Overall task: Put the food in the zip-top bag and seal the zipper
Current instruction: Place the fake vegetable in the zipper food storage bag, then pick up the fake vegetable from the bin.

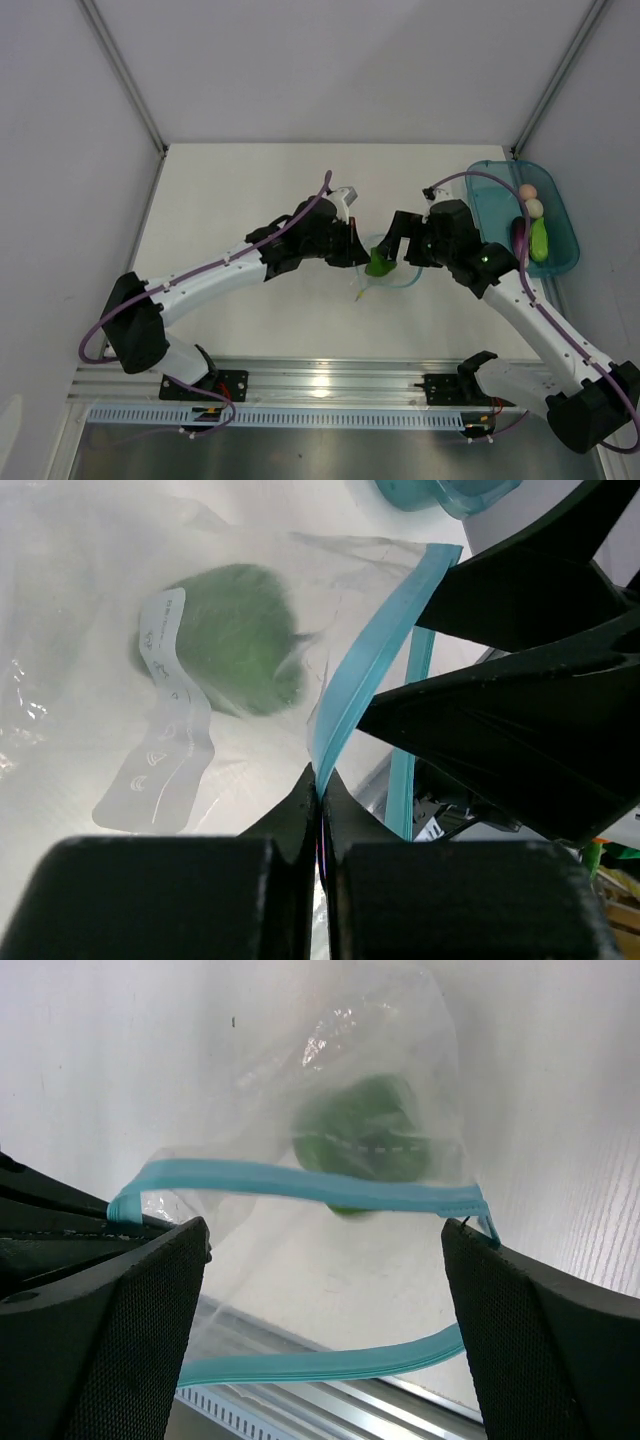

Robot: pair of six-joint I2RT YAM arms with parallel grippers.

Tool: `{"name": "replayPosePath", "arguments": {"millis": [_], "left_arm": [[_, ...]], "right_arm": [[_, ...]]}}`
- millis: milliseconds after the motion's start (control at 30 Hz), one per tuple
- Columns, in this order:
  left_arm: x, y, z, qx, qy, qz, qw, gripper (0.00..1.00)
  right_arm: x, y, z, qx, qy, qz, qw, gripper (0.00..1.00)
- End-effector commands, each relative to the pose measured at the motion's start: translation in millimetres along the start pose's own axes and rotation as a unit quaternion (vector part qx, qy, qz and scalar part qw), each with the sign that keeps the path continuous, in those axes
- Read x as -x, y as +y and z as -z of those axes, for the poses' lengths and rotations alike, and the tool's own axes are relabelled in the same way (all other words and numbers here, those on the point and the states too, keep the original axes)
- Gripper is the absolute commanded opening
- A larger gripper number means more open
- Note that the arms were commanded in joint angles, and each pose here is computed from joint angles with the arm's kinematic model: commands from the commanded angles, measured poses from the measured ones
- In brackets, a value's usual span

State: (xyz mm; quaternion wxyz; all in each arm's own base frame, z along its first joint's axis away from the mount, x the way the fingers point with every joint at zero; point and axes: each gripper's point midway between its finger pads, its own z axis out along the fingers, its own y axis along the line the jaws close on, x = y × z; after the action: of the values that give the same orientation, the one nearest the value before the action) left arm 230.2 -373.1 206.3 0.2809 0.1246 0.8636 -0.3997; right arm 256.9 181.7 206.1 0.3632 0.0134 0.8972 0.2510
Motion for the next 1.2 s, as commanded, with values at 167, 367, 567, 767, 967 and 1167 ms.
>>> {"name": "replayPosePath", "arguments": {"millis": [167,367,567,767,967,1167], "left_arm": [[25.6,-26.0,11.7,-0.019,-0.03,0.025,0.999,0.01],[33.2,-26.4,11.6,-0.007,-0.034,0.011,0.999,0.01],[27.1,-12.2,7.3,0.017,-0.027,-0.006,0.999,0.01],[18.5,-0.4,4.0,0.022,-0.033,-0.02,0.999,0.0],[13.2,2.3,-2.0,0.007,-0.034,-0.035,0.999,0.01],[2.6,9.4,-0.8,0.003,-0.031,-0.044,0.999,0.01]], "right_arm": [[39.9,17.7,33.3,0.011,-0.062,0.029,0.998,1.0],[73.6,10.0,59.5,-0.03,-0.101,0.036,0.994,0.99],[118.6,-49.7,77.9,-0.106,-0.148,-0.027,0.983,1.0],[152.9,-140.0,99.9,-0.245,-0.194,-0.082,0.946,0.99],[154.9,-223.7,75.3,-0.349,-0.162,-0.131,0.913,0.99],[145.7,-298.7,54.3,-0.425,-0.124,-0.2,0.874,0.98]]}}
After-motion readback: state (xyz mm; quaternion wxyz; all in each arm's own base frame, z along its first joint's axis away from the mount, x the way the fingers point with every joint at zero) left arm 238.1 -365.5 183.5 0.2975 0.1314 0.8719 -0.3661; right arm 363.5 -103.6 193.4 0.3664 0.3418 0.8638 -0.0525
